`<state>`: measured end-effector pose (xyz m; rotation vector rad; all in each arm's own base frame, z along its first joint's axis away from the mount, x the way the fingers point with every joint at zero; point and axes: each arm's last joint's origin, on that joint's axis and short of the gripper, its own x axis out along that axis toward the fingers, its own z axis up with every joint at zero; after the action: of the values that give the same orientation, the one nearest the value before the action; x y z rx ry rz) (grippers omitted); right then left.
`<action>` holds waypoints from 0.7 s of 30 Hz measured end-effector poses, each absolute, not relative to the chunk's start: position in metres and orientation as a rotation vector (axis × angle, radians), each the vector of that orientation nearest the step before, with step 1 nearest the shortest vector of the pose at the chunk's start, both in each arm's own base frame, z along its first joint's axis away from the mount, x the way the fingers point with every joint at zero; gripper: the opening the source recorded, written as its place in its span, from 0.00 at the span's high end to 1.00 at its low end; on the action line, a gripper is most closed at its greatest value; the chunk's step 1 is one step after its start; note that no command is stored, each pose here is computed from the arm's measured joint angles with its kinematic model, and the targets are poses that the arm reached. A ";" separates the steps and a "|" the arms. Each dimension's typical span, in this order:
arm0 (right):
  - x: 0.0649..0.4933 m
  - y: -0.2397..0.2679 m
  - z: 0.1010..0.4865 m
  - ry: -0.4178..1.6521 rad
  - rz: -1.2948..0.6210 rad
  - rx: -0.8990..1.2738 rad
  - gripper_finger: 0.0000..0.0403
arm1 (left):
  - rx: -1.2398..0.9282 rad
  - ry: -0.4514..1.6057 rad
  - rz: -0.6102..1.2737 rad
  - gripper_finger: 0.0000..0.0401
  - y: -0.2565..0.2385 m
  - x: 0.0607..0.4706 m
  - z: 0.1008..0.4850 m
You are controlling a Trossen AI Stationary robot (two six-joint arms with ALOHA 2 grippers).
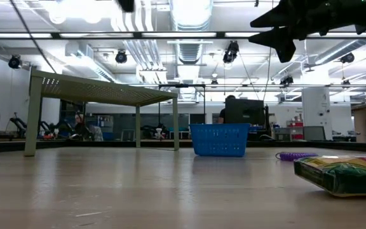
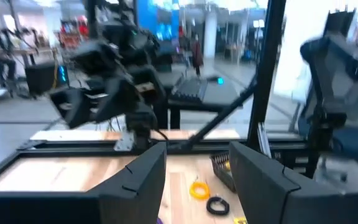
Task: Pick & Place Office Desk Supplies
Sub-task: Put the crayon into the black basket
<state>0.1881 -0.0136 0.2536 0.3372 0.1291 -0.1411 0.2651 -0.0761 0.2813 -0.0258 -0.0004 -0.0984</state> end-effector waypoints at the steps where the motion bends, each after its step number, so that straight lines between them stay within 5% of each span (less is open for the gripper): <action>1: 0.188 -0.014 0.254 0.129 -0.141 0.337 0.55 | -0.029 -0.013 -0.098 0.55 -0.073 0.255 0.280; 21: 0.188 -0.014 0.254 0.129 -0.141 0.337 0.55 | -0.135 -0.112 -0.019 0.54 -0.028 0.118 0.278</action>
<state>0.1881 -0.0136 0.2537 0.3369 0.1287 -0.1410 0.1179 -0.0278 0.2783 -0.1352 -0.1117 -0.0194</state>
